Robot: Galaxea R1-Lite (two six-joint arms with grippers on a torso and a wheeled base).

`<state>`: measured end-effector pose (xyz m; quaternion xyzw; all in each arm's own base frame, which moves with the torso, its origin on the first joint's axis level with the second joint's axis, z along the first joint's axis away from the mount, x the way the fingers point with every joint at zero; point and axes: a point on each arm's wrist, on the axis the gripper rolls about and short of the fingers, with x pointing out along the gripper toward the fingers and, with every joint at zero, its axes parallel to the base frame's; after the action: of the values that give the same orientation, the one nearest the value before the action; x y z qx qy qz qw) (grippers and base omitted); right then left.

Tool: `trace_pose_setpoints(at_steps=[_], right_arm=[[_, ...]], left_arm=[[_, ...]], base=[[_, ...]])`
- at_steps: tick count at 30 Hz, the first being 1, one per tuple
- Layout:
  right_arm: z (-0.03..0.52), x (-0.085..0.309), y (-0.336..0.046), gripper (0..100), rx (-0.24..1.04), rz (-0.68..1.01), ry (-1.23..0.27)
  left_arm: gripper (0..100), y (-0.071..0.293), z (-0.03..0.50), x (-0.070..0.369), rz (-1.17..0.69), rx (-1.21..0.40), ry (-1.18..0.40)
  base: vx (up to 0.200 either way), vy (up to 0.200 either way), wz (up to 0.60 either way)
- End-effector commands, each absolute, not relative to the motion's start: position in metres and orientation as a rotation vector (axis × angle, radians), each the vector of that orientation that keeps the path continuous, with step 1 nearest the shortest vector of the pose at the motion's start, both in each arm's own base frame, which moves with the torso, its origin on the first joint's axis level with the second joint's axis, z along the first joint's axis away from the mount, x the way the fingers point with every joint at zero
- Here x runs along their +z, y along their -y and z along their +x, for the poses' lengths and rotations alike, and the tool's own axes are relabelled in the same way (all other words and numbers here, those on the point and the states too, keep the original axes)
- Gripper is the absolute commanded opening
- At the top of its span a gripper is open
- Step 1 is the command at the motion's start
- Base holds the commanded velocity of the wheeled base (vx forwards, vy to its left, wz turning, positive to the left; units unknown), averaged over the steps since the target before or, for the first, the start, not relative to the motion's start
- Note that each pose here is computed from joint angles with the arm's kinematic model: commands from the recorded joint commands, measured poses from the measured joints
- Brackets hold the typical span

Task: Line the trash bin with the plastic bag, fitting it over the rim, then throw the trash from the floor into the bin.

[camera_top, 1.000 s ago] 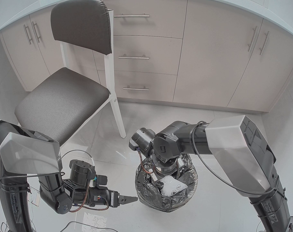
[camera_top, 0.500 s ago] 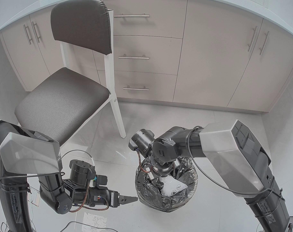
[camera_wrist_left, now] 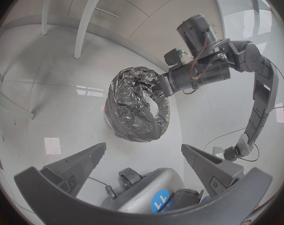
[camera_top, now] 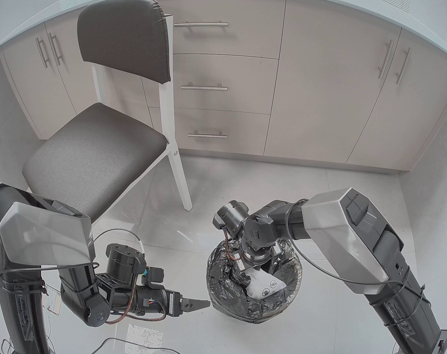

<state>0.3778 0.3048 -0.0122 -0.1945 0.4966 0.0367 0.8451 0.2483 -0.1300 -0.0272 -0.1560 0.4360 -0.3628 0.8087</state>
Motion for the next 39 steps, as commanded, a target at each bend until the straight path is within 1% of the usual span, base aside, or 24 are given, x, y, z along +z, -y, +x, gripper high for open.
trace_pose_setpoints(at_steps=[1, 7, 17, 25, 29, 31, 35, 39], right_arm=[[0.384, -0.038, -0.300, 0, 0.060, -0.420, -1.072], [0.387, -0.058, -0.300, 0, 0.065, -0.423, -1.070], [0.390, -0.066, -0.296, 0, 0.060, -0.423, -1.075], [0.390, -0.075, -0.294, 0, 0.053, -0.432, -1.089], [0.389, -0.057, -0.297, 0, 0.067, -0.435, -1.065], [0.387, -0.037, -0.301, 0, 0.080, -0.432, -1.044], [0.372, -0.009, -0.306, 0, 0.093, -0.459, -1.068], [0.365, -0.008, -0.310, 0, 0.092, -0.468, -1.087]], left_arm=[[100, 0.130, 0.248, -0.028, -0.334, -0.776, -0.935], [100, 0.130, 0.248, -0.028, -0.332, -0.777, -0.934], [100, 0.130, 0.248, -0.028, -0.333, -0.775, -0.934], [100, 0.129, 0.247, -0.032, -0.289, -0.793, -0.928], [100, 0.129, 0.247, -0.031, -0.292, -0.793, -0.928], [100, 0.129, 0.247, -0.031, -0.293, -0.791, -0.930], [100, 0.129, 0.247, -0.031, -0.293, -0.791, -0.930], [100, 0.129, 0.247, -0.031, -0.295, -0.789, -0.930]], base=[[0.000, 0.000, 0.00], [0.000, 0.000, 0.00], [0.000, 0.000, 0.00], [0.000, 0.000, 0.00], [0.000, 0.000, 0.00], [0.000, 0.000, 0.00], [0.000, 0.000, 0.00], [0.000, 0.000, 0.00]])
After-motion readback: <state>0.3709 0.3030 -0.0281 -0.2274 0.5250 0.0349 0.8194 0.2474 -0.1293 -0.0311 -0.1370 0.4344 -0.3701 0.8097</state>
